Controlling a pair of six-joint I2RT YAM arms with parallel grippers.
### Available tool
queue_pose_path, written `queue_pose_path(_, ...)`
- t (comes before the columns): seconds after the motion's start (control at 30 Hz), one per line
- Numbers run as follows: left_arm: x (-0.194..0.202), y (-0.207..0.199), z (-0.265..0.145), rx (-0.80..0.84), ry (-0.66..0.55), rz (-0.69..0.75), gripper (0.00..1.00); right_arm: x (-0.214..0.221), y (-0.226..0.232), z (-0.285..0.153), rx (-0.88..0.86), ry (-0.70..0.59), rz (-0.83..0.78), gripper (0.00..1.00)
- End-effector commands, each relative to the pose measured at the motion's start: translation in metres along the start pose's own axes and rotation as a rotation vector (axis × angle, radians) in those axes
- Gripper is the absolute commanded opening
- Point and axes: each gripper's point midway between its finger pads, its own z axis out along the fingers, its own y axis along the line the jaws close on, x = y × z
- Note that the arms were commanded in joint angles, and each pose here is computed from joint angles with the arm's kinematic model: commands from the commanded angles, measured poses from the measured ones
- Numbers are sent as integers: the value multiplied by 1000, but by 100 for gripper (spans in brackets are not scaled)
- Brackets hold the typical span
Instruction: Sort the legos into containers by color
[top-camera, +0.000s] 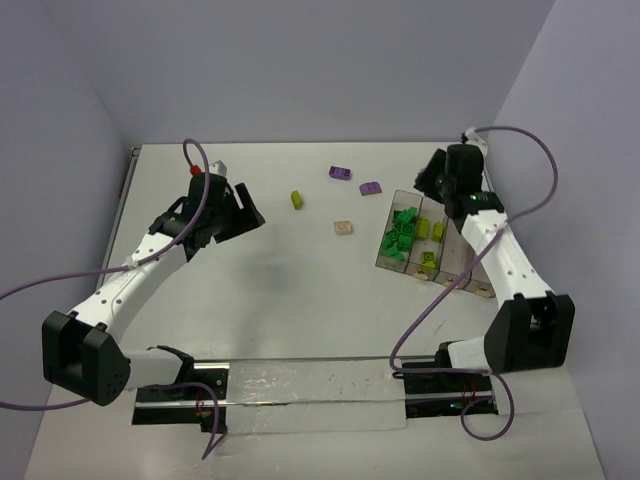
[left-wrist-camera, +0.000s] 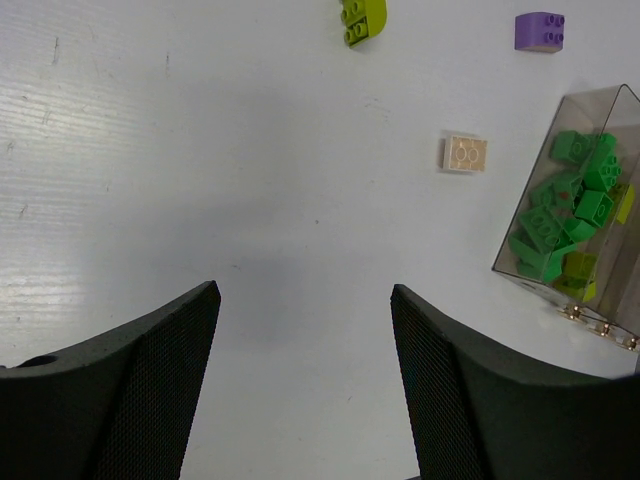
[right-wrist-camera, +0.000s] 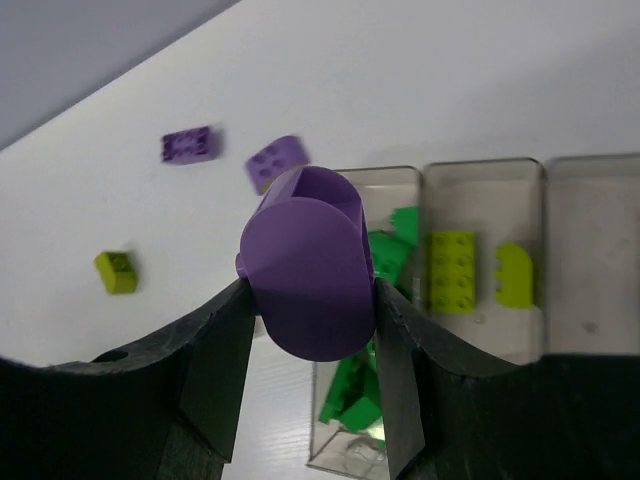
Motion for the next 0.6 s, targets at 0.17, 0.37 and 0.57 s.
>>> queue_pose_path(0.17, -7, -17, -4, 77, -33, 14, 77, 16, -126, -11, 274, -64, 198, 30)
queue_pose_path(0.37, -3, -15, -3, 77, -26, 9, 77, 21, -153, -8, 336, -60, 212, 31)
queue_pose_path(0.57, 2, -15, 4, 70, -11, 12, 77, 39, -162, 6, 354, -1, 212, 31)
